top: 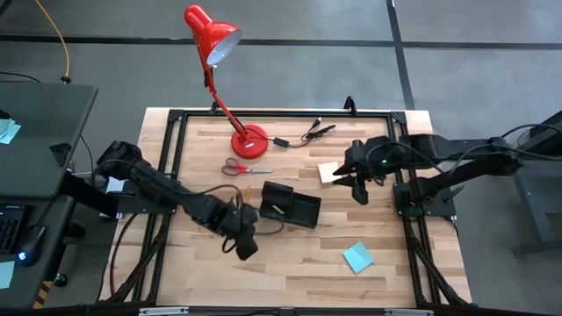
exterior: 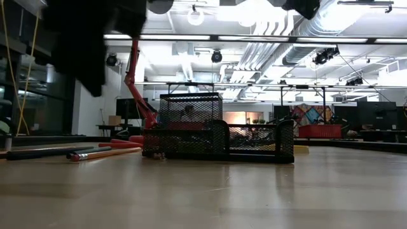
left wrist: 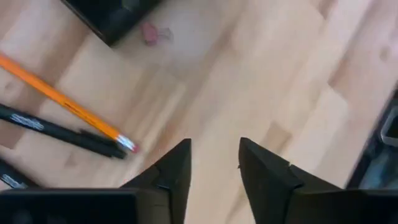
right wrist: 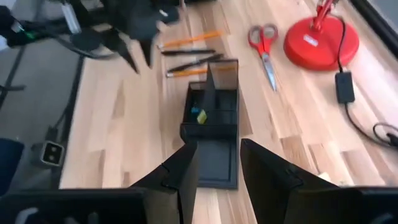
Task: Pick and place office supplies into organizer
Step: Put the pink binder clip into the black desk organizer
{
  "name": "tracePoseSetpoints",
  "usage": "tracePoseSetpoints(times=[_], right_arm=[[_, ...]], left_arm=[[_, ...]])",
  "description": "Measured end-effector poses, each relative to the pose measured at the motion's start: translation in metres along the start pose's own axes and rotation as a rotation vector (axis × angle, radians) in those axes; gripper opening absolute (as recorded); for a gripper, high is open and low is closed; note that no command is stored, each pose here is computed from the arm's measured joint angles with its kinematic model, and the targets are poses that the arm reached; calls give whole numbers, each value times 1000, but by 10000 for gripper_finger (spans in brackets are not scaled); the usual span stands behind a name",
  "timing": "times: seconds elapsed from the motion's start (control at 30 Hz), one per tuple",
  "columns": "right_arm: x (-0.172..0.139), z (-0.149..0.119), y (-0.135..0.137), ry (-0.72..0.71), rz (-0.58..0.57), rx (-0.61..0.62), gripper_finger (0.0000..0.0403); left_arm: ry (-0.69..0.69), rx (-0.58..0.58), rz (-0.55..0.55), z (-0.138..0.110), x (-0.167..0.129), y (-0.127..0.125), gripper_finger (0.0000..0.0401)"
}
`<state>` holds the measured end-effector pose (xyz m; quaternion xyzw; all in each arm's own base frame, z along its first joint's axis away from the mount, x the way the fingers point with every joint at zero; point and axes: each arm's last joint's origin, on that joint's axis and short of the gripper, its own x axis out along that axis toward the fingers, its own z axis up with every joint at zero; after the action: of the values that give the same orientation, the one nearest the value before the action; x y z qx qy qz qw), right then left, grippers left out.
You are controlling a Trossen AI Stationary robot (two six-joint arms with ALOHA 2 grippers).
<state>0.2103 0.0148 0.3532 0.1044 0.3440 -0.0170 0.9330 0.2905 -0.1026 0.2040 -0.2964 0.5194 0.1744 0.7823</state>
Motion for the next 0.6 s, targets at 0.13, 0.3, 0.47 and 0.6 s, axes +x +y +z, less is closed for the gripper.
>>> tracePoseSetpoints(times=[0.13,0.3,0.47,0.6], right_arm=[[19,0,0,66,-18,17,116],[40,-2,2,135,-17,47,116],[41,1,12,76,-18,-4,116],[38,0,14,73,-17,-18,116]], left_arm=[[-65,-23,27,-7,7,-5,159],[-67,-90,85,-9,31,-3,185],[-72,-168,95,-7,54,-4,206],[-126,-206,98,-6,68,-6,221]])
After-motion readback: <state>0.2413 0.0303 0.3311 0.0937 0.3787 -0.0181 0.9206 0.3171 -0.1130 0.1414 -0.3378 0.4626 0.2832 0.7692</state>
